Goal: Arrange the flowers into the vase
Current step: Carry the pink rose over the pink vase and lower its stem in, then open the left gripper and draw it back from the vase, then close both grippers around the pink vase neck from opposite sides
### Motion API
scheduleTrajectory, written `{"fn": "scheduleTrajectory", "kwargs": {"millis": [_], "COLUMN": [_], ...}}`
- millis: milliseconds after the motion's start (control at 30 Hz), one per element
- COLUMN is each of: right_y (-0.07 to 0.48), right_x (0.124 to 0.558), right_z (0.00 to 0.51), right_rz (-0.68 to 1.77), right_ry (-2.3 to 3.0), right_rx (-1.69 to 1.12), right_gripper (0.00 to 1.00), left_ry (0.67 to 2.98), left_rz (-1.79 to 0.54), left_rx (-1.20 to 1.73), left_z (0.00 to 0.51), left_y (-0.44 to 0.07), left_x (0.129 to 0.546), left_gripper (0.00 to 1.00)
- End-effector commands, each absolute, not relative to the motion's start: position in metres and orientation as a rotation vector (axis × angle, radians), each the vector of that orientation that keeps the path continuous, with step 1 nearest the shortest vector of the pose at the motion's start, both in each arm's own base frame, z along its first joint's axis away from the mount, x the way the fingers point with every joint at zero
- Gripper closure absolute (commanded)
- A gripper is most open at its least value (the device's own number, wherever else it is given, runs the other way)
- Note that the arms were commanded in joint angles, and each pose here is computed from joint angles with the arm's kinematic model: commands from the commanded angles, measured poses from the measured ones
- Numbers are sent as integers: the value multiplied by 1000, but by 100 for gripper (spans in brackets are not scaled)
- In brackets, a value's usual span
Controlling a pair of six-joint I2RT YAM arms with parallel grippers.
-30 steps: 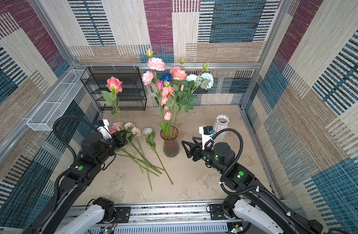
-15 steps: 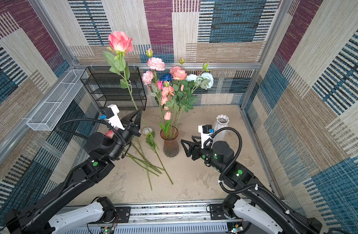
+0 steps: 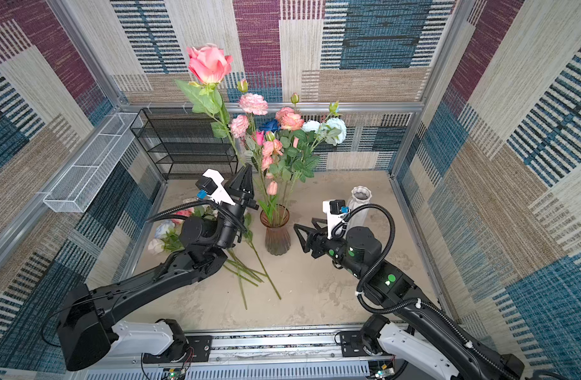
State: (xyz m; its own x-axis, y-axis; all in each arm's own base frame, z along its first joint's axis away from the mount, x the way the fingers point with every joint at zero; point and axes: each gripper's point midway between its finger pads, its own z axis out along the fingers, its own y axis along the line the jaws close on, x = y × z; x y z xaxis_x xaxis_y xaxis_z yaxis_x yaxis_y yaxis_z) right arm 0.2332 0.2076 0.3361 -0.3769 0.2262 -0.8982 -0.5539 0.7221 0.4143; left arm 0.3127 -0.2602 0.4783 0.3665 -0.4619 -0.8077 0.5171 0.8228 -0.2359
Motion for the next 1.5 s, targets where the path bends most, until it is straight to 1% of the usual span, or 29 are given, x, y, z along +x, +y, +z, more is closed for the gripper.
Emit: {"fn": "scheduleTrajectory", "kwargs": {"millis": [0,233,367,400,467,533,567,633,800,900,1000,1067,1233,1367,1467], "right_y": [204,204,205,205,205,205,205,205,208,209,215,221,236,242,240], "right_x": [234,235,235,235,235,234,234,233,234,233,232,233,239,243,253], "right_z": [340,339,337,336,337,337,337,337,330,323,311,300,272,263,266], "right_rz": [820,811,817,818,821,824,825,830,837,847,870,882,896,924,964], "right_ry": [1766,1768,1772,1772,1772,1770,1771,1771,1789,1804,1836,1879,1978,2007,2004], "right_rx": [-254,-259,-260,-259,-258,-257,-256,-258,-261,-259,-273,-288,-309,-288,-232], "right_gripper": [27,27,27,27,27,27,27,26,25,25,22,21,21,19,16], "left_ry": [1003,1141,1242,1259,1293,1333,1353,1382,1472,1570,1690,1752,1890,1964,1999], "left_rz": [-540,-468,-422,-415,-414,-424,-437,-470,-561,-566,-548,-592,-703,-822,-945], "left_rx": [45,73,78,76,87,85,80,69,66,50,32,26,-110,-171,-201], "left_z": [477,421,381,374,359,350,347,345,346,337,325,316,284,263,252], "left_y": [-258,-270,-273,-272,-273,-270,-268,-263,-253,-242,-230,-223,-187,-177,-181], "left_x": [321,341,352,354,354,352,349,343,324,314,310,307,313,318,326], "left_gripper": [100,100,100,95,76,62,56,51,49,53,52,52,51,46,44]}}
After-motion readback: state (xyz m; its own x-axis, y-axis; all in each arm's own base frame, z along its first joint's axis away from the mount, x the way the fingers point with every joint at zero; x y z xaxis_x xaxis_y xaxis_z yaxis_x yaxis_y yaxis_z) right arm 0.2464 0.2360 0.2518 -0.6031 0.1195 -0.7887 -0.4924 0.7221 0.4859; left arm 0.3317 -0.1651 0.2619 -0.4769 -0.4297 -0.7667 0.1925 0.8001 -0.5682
